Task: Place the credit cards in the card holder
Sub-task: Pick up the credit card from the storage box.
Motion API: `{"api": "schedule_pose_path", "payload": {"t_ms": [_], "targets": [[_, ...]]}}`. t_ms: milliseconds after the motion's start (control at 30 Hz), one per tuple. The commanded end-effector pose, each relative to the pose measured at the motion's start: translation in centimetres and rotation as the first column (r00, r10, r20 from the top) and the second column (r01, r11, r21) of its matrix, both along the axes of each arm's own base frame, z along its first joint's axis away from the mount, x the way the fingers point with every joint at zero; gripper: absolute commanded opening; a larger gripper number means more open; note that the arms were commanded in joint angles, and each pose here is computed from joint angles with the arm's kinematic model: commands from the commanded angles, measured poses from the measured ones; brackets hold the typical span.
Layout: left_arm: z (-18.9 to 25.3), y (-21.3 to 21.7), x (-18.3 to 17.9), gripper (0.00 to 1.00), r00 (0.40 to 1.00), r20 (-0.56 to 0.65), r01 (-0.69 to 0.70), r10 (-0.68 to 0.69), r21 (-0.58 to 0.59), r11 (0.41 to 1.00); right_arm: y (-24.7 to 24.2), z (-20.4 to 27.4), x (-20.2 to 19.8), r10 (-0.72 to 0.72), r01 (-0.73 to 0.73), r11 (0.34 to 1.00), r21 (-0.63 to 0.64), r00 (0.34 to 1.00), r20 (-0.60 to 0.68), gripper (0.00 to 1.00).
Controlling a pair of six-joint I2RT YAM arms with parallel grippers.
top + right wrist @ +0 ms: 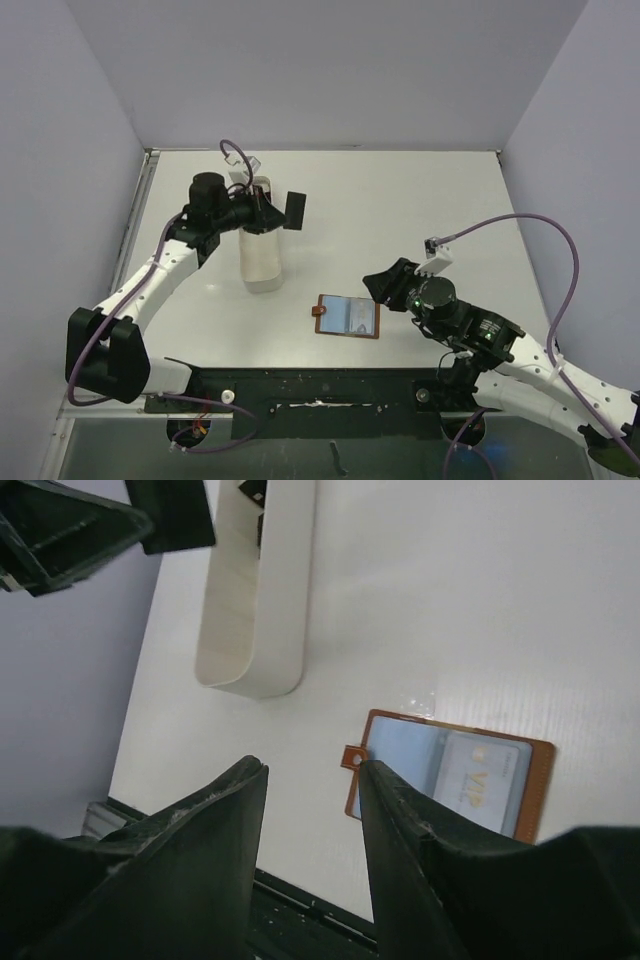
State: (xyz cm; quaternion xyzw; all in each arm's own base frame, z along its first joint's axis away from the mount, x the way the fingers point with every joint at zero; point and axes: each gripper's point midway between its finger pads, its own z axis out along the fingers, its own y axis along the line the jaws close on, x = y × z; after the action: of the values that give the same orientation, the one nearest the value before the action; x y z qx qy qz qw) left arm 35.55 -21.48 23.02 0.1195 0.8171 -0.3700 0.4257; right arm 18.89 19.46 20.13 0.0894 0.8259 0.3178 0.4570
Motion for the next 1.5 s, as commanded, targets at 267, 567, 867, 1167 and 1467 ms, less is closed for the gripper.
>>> {"api": "schedule_pose_path", "payload": {"t_ms": [267,567,867,1167,1467], "targets": [[5.0,-8.1,-12.5,0.0,0.899,-0.114,0.284,-0.422,-0.582,0.762,4.7,7.3,-0.1,0.106,-0.18,0.926,0.331,0.967,0.23,0.32],[4.1,-8.9,-17.5,0.0,0.82,-0.125,0.322,-0.559,-0.705,0.631,4.9,7.2,0.5,0.076,-0.152,0.921,0.359,0.973,0.219,0.37],[3.1,-9.3,-19.0,0.0,0.781,-0.134,0.332,-0.61,-0.739,0.587,5.9,6.7,0.6,0.108,-0.177,0.923,0.342,0.971,0.211,0.27],[-0.2,-9.5,-17.5,0.23,0.822,-0.213,0.282,-0.528,-0.654,0.702,4.9,5.6,0.4,0.091,-0.158,0.93,0.331,0.974,0.207,0.0],[-6.7,-8.4,-14.3,0.48,0.932,-0.249,0.213,-0.264,-0.213,0.953,2.5,1.8,1.1,0.033,-0.053,0.988,0.142,0.99,0.138,0.0]]}}
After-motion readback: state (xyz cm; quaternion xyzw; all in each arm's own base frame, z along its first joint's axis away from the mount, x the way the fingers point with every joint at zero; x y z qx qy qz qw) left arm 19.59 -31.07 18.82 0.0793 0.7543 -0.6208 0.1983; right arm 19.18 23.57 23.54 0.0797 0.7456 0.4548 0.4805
